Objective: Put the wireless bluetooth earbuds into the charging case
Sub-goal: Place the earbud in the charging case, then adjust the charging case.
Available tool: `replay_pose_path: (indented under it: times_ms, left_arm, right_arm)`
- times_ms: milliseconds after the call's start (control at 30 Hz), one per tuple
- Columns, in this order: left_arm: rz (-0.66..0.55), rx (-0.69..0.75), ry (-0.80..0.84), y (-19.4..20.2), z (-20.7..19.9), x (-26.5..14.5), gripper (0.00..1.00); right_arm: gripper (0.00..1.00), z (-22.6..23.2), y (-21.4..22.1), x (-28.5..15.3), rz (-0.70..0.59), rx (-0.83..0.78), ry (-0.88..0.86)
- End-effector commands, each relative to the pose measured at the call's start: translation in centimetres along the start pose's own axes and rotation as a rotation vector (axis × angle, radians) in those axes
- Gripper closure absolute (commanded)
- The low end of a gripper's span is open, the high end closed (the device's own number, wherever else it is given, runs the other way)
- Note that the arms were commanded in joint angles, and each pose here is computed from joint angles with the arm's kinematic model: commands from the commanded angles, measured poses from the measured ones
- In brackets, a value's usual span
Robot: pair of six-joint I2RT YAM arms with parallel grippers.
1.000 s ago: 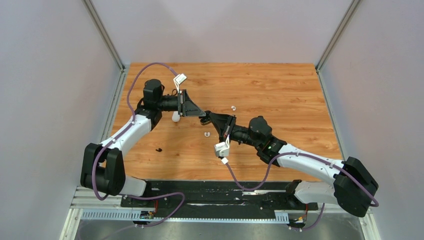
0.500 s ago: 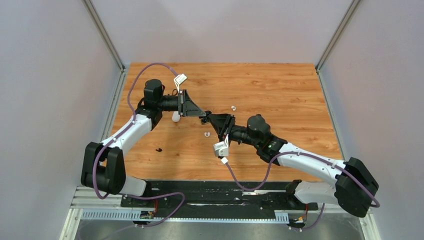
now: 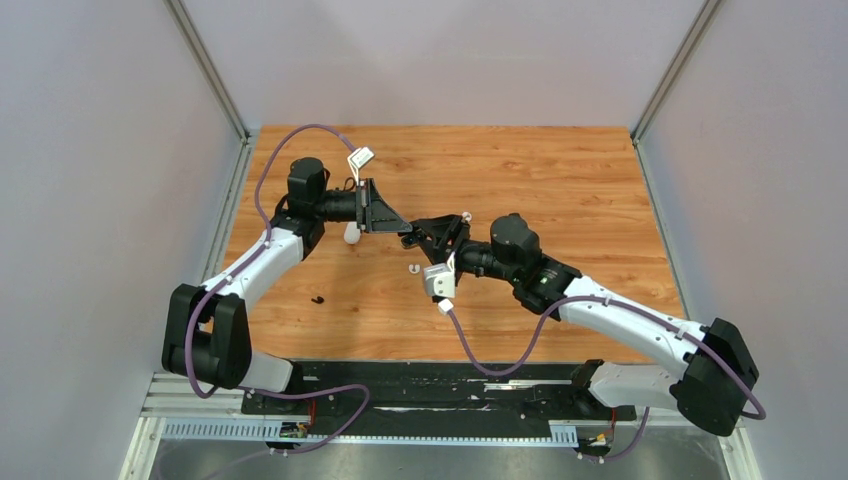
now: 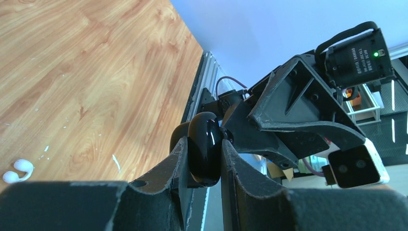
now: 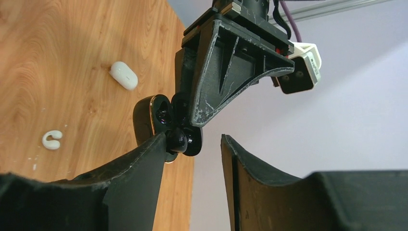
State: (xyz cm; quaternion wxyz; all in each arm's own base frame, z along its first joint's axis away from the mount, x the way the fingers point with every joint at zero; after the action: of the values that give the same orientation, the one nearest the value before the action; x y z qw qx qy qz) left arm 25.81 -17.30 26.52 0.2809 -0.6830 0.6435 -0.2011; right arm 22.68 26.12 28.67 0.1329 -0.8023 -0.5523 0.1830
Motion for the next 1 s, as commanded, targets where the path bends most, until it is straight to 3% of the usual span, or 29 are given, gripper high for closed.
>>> replay_pose_path:
  times_ms: [0,333,733,833,967]
  left_arm:
    - [-0.009,0.097,0.034,-1.4,-1.1,-0.1,1.0]
    - [0.0,0.116,0.034,-1.2,-1.1,-0.1,1.0]
    - [0.068,0.239,0.028,-0.2,-0.7,-0.4,1.0]
    - [0.092,0.253,0.047,0.0,-1.0,-0.4,1.0]
    - [0.13,0.277,0.083,0.5,-1.5,-0.2,1.0]
  right_arm:
    - [0.5,-0.6,-0.4,-0.2,0.002,0.126,-0.058]
    - [0.4,-0.9,-0.1,0.0,0.053,0.327,-0.121]
    - [0.23,-2.9,-1.5,-1.8,0.083,0.988,-0.224]
    - [0.27,-2.4,-1.1,-0.9,0.117,1.134,-0.315]
    - [0.4,-2.2,-1.1,-0.2,0.08,1.158,-0.366]
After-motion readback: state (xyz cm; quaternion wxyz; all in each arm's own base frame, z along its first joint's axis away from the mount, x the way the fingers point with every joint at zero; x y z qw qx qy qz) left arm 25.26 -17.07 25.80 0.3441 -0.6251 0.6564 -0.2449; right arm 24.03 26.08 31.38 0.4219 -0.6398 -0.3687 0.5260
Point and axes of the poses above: each gripper's point midway between its finger pads, its own x axis out along the fingers, its own z axis along the line the jaws close on, y = z × x, the point moved 8 cm from there along -x, back along the fingers, and after that the axes turned 6 degrees about x, right-handed, at the moved point
